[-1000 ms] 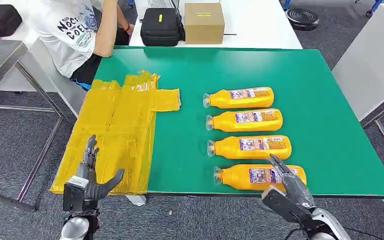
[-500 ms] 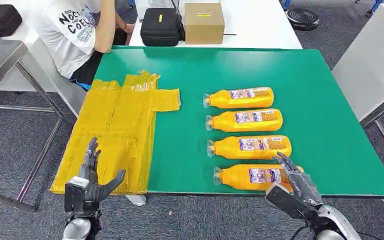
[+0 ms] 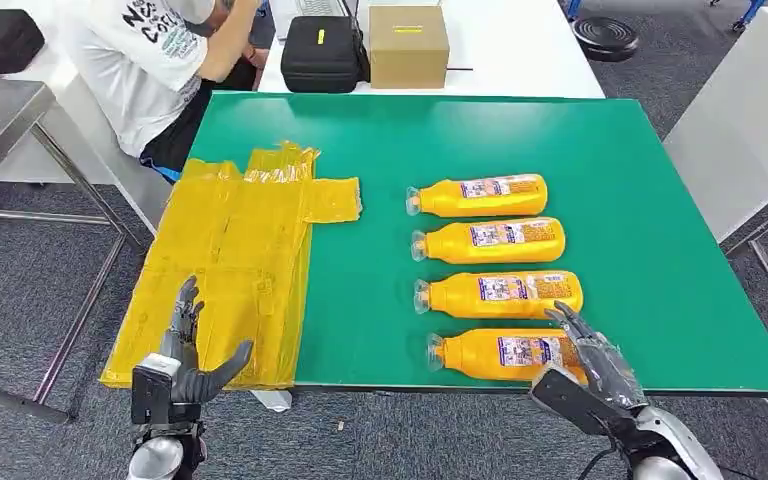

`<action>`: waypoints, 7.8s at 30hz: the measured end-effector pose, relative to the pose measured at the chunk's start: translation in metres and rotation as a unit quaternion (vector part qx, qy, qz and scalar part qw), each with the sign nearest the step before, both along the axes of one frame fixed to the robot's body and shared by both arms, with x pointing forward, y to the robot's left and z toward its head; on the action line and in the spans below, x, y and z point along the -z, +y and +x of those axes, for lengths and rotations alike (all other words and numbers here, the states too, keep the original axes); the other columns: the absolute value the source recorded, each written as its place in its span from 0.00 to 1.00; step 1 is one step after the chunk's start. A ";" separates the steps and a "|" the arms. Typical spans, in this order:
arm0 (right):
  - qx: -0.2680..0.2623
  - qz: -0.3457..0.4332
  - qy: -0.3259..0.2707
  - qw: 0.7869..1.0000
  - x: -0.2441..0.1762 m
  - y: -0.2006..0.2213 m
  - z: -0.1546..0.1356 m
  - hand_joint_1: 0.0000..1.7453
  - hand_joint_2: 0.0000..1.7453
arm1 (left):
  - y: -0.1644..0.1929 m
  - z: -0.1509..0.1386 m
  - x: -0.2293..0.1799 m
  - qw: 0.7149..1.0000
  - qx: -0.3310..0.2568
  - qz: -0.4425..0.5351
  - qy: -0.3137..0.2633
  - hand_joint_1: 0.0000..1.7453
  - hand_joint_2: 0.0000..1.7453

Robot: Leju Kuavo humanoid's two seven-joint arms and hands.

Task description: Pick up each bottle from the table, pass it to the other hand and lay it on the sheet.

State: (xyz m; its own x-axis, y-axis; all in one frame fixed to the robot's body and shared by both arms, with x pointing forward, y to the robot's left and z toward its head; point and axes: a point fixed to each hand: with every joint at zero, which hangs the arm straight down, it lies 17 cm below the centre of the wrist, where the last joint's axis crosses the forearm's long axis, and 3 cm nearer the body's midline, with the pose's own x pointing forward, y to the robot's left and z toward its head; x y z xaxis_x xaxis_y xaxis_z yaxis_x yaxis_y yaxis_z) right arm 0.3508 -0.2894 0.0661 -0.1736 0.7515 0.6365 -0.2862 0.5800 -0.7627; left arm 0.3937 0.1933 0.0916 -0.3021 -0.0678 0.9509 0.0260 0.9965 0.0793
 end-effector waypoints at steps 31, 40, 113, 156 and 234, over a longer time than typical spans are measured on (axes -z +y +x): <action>-0.002 -0.048 0.058 0.997 0.028 -0.025 0.014 0.00 1.00 | -0.001 0.003 0.005 1.000 -0.004 -0.014 0.010 0.00 1.00; -0.004 -0.055 0.072 0.996 0.036 -0.028 0.016 0.00 1.00 | 0.005 0.003 0.006 1.000 -0.012 -0.017 0.010 0.00 1.00; -0.001 -0.074 0.081 0.994 0.038 -0.035 0.045 0.36 1.00 | 0.017 0.004 0.010 0.999 -0.024 -0.023 0.016 0.00 1.00; 0.023 -0.060 -0.043 0.997 -0.029 -0.042 0.041 0.23 1.00 | 0.032 -0.009 -0.043 0.991 -0.046 -0.110 -0.065 0.00 1.00; 0.075 -0.008 -0.033 0.997 -0.006 0.010 0.010 0.00 1.00 | 0.020 -0.008 -0.045 0.992 -0.047 -0.105 -0.055 0.00 1.00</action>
